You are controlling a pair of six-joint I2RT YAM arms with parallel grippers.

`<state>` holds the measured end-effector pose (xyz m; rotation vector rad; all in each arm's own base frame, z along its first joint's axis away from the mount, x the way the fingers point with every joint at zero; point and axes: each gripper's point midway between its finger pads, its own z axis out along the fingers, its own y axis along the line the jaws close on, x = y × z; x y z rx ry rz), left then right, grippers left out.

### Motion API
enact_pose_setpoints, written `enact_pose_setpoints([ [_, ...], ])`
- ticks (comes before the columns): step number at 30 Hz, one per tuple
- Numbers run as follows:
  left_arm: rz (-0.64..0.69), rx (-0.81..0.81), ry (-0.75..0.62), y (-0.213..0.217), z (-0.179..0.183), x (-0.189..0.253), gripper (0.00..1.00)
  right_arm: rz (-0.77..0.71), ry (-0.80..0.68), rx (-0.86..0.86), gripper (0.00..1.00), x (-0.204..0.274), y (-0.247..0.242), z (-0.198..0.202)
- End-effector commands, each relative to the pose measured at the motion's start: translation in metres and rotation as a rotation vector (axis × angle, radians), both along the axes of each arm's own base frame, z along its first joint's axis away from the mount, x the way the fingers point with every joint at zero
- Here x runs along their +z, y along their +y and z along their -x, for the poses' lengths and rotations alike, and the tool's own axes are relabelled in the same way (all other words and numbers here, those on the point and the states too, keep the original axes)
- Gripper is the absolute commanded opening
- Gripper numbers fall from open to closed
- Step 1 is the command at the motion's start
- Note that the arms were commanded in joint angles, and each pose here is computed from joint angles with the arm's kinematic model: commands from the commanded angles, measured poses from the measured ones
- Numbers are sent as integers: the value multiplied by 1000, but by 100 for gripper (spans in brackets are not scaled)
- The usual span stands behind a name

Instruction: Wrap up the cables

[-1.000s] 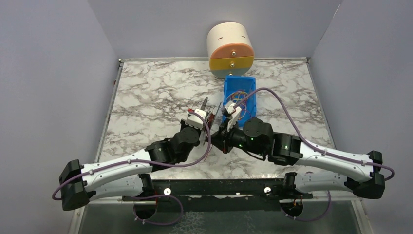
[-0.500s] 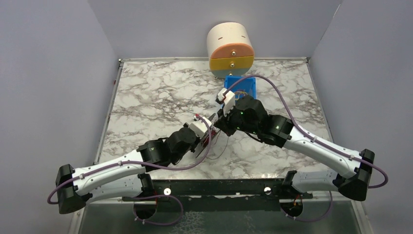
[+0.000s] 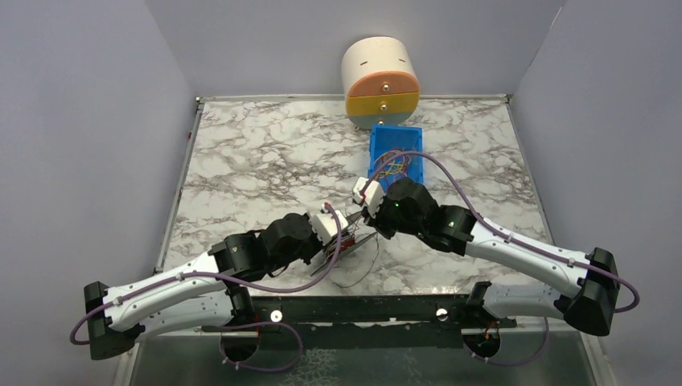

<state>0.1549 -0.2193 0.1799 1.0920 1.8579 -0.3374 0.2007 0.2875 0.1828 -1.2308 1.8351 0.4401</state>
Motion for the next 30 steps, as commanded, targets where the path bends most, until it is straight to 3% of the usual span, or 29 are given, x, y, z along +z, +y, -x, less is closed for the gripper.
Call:
enact_pose_setpoints([
  [1, 138, -102, -61, -14, 8, 47, 0, -37, -109, 43, 1, 15, -1, -6],
  [10, 248, -300, -84, -18, 40, 79, 0, -98, -68, 105, 1, 9, -9, 16],
  [30, 533, -640, -171, -13, 107, 166, 0, -480, 54, 576, 1, 65, -10, 134],
])
